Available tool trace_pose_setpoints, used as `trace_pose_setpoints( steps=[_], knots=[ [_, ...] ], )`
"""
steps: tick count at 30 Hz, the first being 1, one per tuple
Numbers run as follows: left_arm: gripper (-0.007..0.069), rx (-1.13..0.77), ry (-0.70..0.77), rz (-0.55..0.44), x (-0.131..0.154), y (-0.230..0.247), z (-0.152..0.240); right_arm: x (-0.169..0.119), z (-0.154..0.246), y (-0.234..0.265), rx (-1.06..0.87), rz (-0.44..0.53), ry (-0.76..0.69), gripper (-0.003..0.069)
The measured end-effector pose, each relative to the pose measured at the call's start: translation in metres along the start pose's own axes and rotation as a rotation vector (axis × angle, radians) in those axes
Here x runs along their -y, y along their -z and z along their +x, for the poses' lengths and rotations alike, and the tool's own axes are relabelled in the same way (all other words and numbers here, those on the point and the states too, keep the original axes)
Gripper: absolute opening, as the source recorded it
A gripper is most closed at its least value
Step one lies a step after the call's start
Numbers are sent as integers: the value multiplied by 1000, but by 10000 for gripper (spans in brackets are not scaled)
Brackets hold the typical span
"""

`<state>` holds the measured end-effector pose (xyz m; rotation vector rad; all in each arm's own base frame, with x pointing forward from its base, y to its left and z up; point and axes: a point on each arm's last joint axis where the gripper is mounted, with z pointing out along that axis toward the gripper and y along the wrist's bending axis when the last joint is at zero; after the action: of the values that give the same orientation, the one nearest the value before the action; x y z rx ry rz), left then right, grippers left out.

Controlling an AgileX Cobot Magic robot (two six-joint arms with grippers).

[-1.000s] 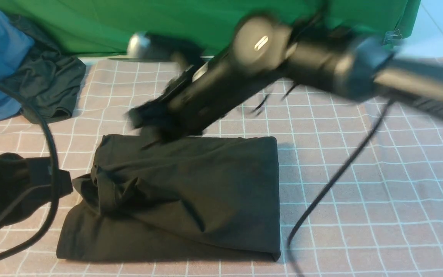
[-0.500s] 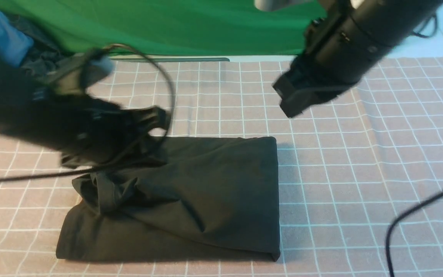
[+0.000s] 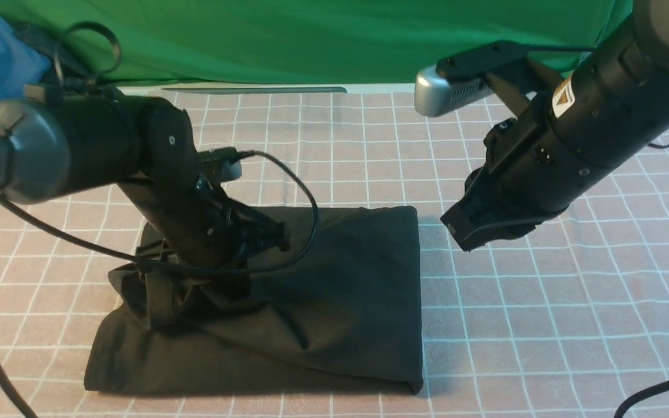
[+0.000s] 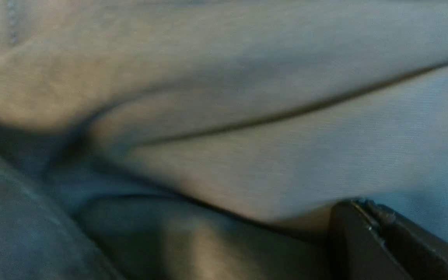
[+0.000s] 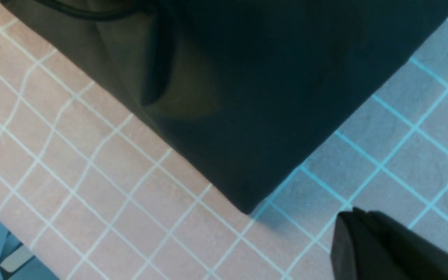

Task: Fold a long-sleeved shirt over a pink coffee tablecloth.
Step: 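Fold the right end of the dark garment over onto its left end with the right gripper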

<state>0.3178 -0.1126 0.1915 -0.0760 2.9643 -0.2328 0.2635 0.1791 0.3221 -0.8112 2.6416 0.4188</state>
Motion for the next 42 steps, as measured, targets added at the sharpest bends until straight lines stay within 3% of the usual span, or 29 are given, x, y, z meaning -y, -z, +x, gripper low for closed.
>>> trace_pose_setpoints(
  steps=[6, 12, 22, 25, 28, 31, 36, 42],
  knots=[
    [13, -97, 21, -122, -16, -4, 22, 0, -1, 1, 12, 1, 7, 37],
    [13, -32, 55, -224, -36, 16, 48, 0, -2, 1, 31, 4, 9, 37],
    [13, 125, 67, -161, -36, 65, 59, -1, -7, 1, 78, -17, -8, 37],
    [13, 138, 81, -91, -30, 64, 58, -2, -7, 1, 86, -26, -14, 37],
    [13, 121, 67, 72, -14, 55, 54, -6, -9, 2, 100, -69, -41, 37],
    [13, 84, 72, 117, -9, 41, 51, -7, -10, 1, 107, -86, -53, 37],
    [13, -22, 43, 99, -9, 16, 51, -6, -11, -4, 101, -91, -60, 37],
    [13, -127, 25, -26, -23, -2, 64, -6, -12, -7, 95, -92, -59, 37]
  ],
)
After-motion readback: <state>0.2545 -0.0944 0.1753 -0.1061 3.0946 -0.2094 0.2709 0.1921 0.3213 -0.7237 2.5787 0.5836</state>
